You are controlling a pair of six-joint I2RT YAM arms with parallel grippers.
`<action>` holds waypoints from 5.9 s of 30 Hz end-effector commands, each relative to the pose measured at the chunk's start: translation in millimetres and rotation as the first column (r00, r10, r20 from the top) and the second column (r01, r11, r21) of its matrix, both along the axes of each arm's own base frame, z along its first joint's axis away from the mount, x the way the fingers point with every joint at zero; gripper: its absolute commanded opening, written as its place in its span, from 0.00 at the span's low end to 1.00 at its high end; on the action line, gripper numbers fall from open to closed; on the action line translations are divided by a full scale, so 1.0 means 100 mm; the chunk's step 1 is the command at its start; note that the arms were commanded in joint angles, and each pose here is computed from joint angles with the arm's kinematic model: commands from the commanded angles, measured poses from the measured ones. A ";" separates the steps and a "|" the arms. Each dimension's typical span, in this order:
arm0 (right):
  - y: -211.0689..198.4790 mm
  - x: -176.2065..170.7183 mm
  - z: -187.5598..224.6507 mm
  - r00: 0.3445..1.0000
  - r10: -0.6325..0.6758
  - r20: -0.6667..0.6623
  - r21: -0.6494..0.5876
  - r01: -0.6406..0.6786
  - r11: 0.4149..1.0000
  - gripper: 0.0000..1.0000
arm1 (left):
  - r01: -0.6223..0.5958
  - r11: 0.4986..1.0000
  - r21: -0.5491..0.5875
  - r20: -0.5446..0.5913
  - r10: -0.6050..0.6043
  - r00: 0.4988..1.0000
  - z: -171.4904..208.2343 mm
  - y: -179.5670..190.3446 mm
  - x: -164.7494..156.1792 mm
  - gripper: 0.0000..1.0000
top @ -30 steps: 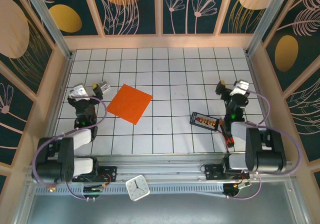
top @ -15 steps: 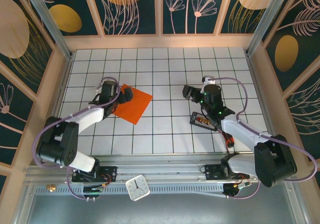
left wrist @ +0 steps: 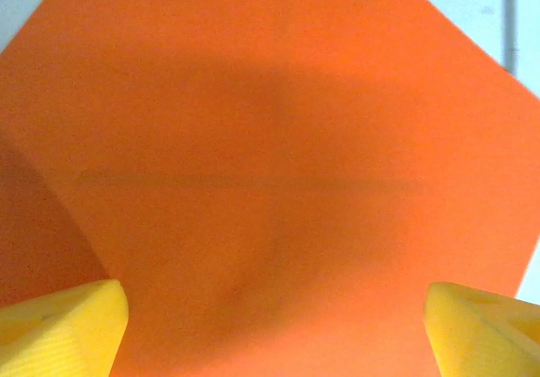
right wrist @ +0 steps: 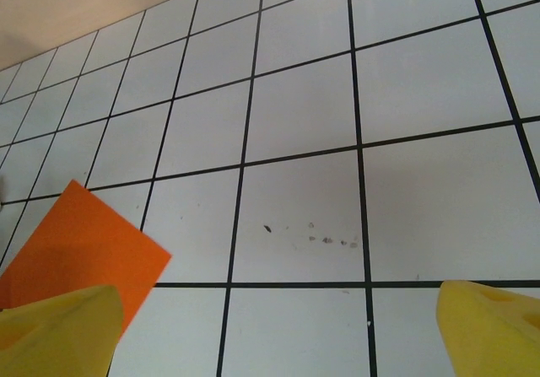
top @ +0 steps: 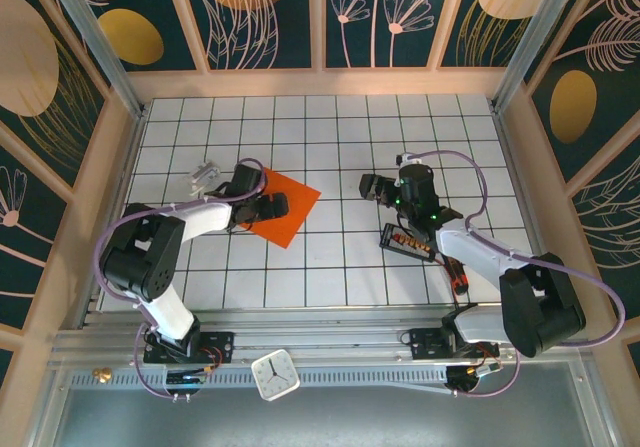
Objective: Fold a paper plane with a square sheet of paper (pick it up from the middle)
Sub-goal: Move the square sheet of paper to the center of the table, then first fold the square sheet of paper in half at the center of the table, then hold the square sheet of paper at the center of the table.
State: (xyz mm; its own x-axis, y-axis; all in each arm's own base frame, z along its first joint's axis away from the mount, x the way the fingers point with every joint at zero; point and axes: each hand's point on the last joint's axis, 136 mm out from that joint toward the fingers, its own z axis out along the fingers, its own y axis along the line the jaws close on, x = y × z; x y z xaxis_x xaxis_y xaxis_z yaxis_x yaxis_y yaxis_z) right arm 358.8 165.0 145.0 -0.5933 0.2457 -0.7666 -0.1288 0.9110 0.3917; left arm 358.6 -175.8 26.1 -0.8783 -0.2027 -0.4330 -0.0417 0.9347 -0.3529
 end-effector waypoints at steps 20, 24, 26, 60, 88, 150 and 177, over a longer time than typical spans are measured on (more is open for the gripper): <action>-0.28 -0.14 0.00 0.999 -0.043 -0.013 -0.005 0.043 0.999 0.97 | 0.410 0.857 0.313 -0.218 -0.355 0.909 -0.05 -0.54 -0.02 0.99; -0.34 -0.14 -0.02 0.998 -0.055 -0.017 -0.001 0.055 0.998 0.97 | 0.443 0.830 0.339 -0.258 -0.371 0.892 -0.12 -0.56 0.04 0.99; -0.35 -0.14 -0.04 0.998 -0.056 -0.020 0.004 0.056 0.998 0.97 | 0.453 0.819 0.353 -0.275 -0.372 0.887 -0.16 -0.55 0.06 0.99; -0.33 -0.16 0.13 0.999 0.005 -0.046 0.033 -0.004 0.999 0.98 | 0.400 0.653 -0.644 0.267 -0.298 0.916 1.63 -1.65 -0.33 0.27; 1.05 -0.52 -0.56 0.875 0.419 -0.243 0.437 -0.287 0.852 0.50 | 0.100 0.769 -0.631 -0.102 -0.211 0.972 -0.11 -1.27 -0.75 0.28; 0.70 -0.23 -0.82 0.878 0.334 -0.343 0.186 -0.285 0.940 0.35 | 0.077 0.960 -0.271 -0.284 -0.156 0.946 -0.84 -0.78 -0.94 0.26; 1.06 -0.08 -1.11 0.815 0.392 -0.426 0.281 -0.293 0.914 0.33 | 0.088 0.972 -0.217 -0.327 -0.157 0.932 -1.01 -0.72 -0.98 0.24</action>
State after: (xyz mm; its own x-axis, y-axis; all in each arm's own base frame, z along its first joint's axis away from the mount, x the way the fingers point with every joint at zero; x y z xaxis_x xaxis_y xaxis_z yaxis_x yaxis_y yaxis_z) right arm 346.1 265.8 34.9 -0.9375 0.0697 -0.3408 -0.1789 0.7436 0.6443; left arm 291.8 -301.0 14.8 -0.9772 -0.1202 -0.1749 0.0537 0.6571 -0.7519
